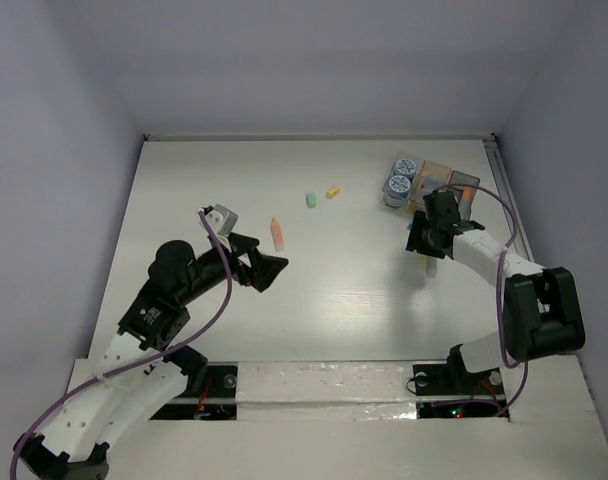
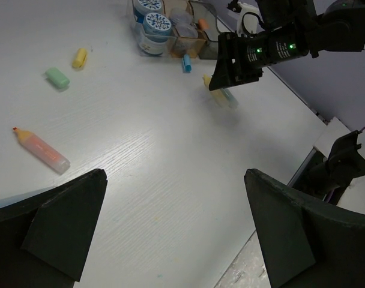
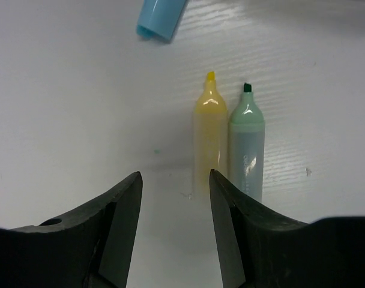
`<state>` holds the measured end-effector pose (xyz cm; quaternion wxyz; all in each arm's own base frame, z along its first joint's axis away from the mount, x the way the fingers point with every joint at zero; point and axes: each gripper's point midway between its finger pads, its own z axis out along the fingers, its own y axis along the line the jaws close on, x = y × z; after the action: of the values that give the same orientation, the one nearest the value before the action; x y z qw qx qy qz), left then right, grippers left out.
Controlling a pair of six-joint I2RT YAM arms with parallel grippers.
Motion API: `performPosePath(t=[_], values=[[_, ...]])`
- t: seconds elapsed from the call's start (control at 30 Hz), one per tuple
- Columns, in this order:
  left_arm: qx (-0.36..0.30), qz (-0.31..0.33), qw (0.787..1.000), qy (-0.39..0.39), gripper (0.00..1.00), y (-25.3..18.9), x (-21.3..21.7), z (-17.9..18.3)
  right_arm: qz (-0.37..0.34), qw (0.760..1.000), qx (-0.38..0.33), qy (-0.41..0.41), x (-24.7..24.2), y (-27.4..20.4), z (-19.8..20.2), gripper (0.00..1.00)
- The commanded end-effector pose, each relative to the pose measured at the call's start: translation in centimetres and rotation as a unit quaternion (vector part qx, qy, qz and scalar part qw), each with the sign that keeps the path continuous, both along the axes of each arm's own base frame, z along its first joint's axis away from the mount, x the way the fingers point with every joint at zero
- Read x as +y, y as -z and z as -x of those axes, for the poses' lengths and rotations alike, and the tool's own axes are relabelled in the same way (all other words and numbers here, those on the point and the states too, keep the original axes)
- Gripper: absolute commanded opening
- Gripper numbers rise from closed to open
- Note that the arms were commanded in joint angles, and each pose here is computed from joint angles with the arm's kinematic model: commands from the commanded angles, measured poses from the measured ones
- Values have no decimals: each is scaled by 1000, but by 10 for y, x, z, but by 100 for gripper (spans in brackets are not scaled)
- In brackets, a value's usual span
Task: Sort the stationery into containers
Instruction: Pick up the pen from the center of the board.
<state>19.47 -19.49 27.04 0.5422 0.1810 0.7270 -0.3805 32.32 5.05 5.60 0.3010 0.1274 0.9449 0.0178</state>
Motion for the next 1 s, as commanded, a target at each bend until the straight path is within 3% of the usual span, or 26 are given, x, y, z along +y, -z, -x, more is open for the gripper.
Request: performPosePath(t=[0.0, 0.63, 0.83, 0.97], values=[[-32, 14, 999, -1, 99, -23, 1, -1, 32, 999, -14, 9, -9, -10, -18, 54], [-28, 12, 1000, 2, 99, -21, -1, -3, 64, 997, 47, -4, -13, 21, -25, 54], [-28, 12, 1000, -1, 99, -21, -1, -3, 36, 998, 48, -22, 0, 24, -31, 45], [-26, 11, 1000, 1, 99, -20, -1, -3, 42, 998, 51, -23, -1, 27, -35, 56]])
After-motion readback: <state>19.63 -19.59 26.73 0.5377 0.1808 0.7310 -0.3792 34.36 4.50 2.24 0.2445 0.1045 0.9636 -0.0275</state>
